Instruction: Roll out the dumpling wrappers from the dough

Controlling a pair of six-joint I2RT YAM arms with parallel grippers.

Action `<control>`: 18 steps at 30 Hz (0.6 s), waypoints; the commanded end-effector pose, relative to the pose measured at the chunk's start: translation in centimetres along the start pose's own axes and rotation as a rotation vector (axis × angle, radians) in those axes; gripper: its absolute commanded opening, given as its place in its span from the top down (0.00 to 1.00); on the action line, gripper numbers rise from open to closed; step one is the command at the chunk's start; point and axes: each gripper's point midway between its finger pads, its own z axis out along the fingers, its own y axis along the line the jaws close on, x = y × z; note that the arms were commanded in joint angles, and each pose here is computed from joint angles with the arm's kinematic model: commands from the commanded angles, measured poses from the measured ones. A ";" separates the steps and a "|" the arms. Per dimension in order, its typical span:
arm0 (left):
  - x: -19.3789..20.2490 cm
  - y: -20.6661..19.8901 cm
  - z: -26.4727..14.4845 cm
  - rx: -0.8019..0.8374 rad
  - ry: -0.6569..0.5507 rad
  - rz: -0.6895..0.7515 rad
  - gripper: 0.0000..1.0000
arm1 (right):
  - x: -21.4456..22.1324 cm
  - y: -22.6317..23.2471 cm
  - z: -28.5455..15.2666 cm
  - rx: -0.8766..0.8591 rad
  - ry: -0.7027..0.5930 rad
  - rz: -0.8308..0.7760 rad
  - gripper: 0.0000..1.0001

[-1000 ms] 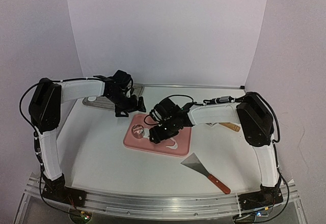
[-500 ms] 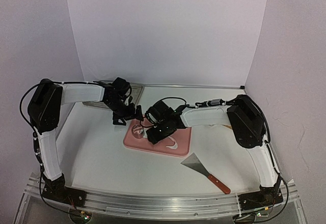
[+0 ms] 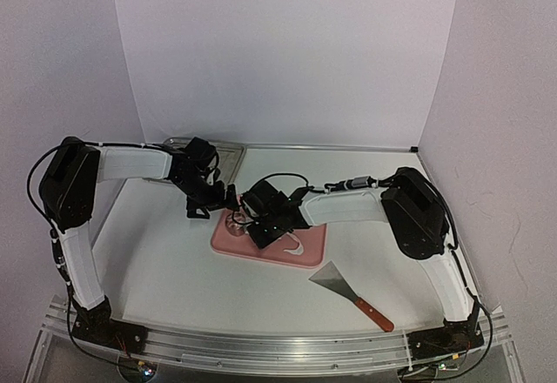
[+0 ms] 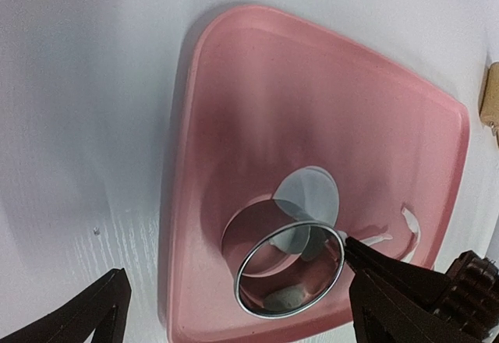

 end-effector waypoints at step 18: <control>1.6 -2.8 2.8 -0.121 0.034 0.187 0.01 | 6.5 -1.1 1.1 -0.149 0.163 0.156 1.00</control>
